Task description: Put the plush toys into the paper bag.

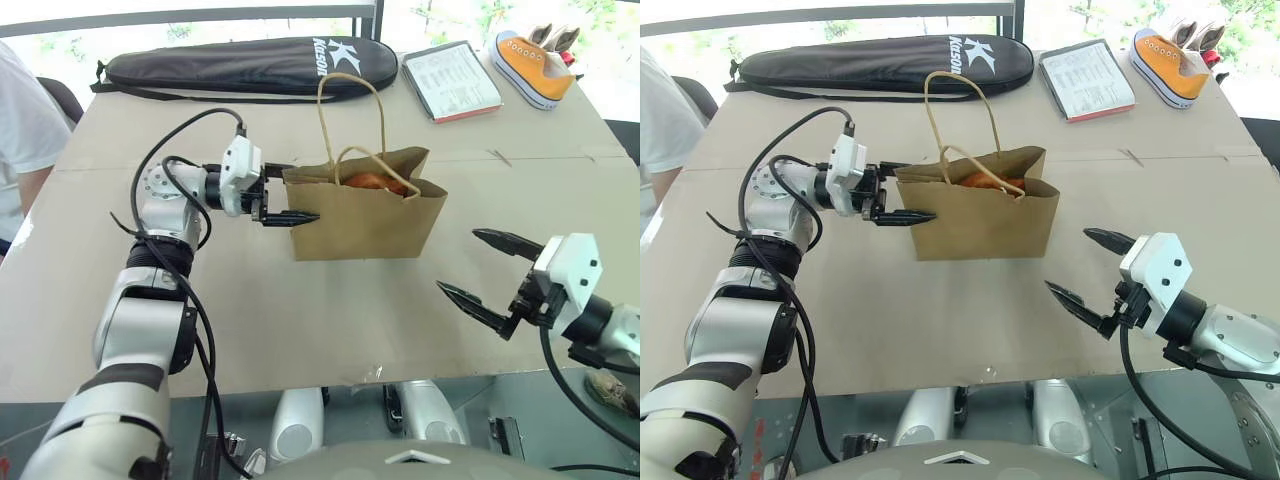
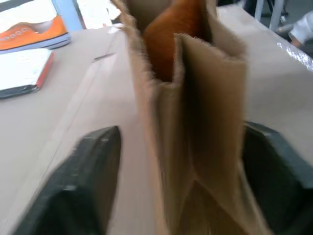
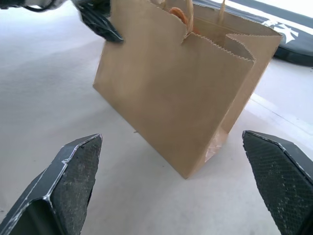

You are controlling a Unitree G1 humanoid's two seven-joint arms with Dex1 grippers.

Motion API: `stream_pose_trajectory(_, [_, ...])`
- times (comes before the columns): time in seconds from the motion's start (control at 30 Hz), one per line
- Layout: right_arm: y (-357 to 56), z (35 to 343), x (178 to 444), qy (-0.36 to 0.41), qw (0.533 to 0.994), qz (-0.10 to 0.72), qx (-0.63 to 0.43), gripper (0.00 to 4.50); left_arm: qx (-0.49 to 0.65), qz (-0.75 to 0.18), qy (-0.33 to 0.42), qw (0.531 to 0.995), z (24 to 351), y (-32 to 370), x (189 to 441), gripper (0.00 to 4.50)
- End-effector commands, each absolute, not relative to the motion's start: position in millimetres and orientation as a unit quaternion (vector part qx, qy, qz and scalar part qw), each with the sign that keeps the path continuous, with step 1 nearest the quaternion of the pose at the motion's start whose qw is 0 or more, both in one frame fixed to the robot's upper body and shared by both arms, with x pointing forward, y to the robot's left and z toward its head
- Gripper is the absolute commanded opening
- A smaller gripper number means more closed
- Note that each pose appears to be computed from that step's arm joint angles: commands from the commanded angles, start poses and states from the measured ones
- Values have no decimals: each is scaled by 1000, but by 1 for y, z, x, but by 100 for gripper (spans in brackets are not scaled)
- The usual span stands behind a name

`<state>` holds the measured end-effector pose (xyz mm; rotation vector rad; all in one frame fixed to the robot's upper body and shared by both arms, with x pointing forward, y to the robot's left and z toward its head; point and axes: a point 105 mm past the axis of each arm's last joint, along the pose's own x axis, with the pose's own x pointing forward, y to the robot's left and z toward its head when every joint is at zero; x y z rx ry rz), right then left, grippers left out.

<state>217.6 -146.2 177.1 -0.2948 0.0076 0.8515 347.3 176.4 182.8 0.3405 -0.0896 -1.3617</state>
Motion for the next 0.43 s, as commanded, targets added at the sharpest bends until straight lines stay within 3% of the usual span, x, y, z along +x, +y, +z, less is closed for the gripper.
stream_pose_trajectory(0.03, [-161, 189, 221, -20, 904, 401, -149, 450, 104, -574, -42, 811, 203, 196, 330, 446])
stream_pose_trajectory(0.17, [-182, 187, 221, -12, 908, 391, -150, 450, 72, -501, -13, 862, 191, 212, 299, 446])
stream_pose_trajectory(0.43, [-229, 179, 210, 38, 913, 367, -175, 450, 44, -394, 66, 916, 152, 229, 231, 446])
